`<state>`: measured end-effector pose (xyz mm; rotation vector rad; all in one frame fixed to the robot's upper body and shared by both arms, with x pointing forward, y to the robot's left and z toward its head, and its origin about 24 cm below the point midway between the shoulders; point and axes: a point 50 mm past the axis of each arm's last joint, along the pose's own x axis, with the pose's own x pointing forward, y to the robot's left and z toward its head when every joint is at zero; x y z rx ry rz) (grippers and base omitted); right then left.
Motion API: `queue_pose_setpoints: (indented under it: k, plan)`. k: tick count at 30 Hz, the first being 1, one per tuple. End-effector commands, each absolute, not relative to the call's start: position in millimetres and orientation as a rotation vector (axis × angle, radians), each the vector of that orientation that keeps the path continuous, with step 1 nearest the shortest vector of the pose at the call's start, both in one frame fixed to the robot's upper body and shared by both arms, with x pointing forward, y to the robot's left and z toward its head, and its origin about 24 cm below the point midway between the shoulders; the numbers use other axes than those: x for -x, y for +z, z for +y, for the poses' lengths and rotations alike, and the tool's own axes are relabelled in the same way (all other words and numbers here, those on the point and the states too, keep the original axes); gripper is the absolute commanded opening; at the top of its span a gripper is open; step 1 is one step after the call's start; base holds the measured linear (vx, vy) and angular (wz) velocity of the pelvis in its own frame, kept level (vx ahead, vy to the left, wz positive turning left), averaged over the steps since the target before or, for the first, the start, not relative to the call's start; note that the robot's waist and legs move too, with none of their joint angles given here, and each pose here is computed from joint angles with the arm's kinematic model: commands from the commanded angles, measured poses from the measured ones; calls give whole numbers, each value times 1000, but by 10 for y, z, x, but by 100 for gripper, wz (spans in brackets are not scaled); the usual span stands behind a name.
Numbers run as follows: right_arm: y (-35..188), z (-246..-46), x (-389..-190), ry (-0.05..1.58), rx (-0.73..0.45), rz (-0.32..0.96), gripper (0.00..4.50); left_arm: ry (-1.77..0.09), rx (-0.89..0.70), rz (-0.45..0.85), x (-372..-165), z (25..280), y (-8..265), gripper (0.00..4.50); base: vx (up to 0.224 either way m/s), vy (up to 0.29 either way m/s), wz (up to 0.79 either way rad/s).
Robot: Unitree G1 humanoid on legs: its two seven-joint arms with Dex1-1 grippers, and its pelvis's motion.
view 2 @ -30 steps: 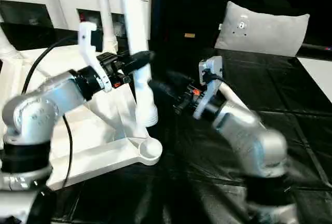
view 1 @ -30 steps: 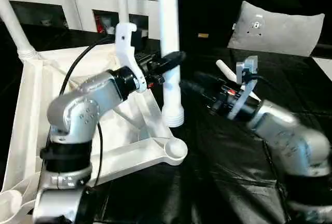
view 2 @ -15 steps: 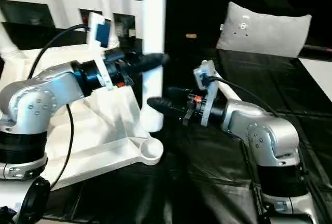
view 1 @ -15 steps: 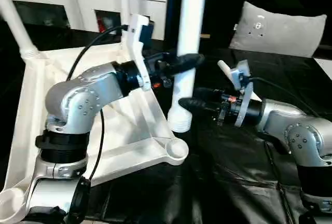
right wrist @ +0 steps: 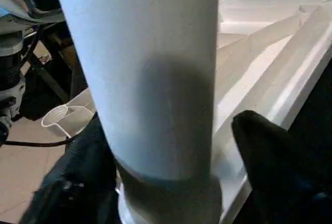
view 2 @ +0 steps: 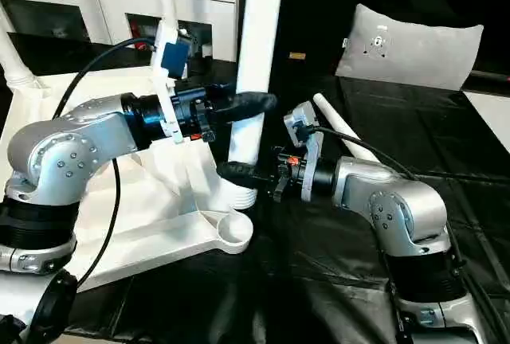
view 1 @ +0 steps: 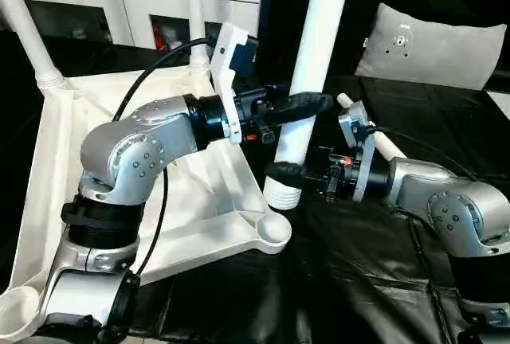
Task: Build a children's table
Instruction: Pick table leg
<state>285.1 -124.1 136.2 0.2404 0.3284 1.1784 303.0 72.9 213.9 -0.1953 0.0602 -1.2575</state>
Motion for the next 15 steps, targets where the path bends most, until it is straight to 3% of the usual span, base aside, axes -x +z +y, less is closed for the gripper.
queue_pose_setpoints:
  k: [1, 9, 15]
  plan:
    - [1379, -1236, -2872, 1175, -223, 320, 316, -1309, 166, 19, -2982, 664, 2235, 182, 0, 0, 0]
    - [1374, -1217, -2869, 1180, -248, 310, 237, -1328, 164, 15, -2971, 629, 2228, 182, 0, 0, 0]
    - [1365, -1210, -2863, 1181, -253, 311, 208, -1336, 164, 15, -2960, 621, 2224, 182, 0, 0, 0]
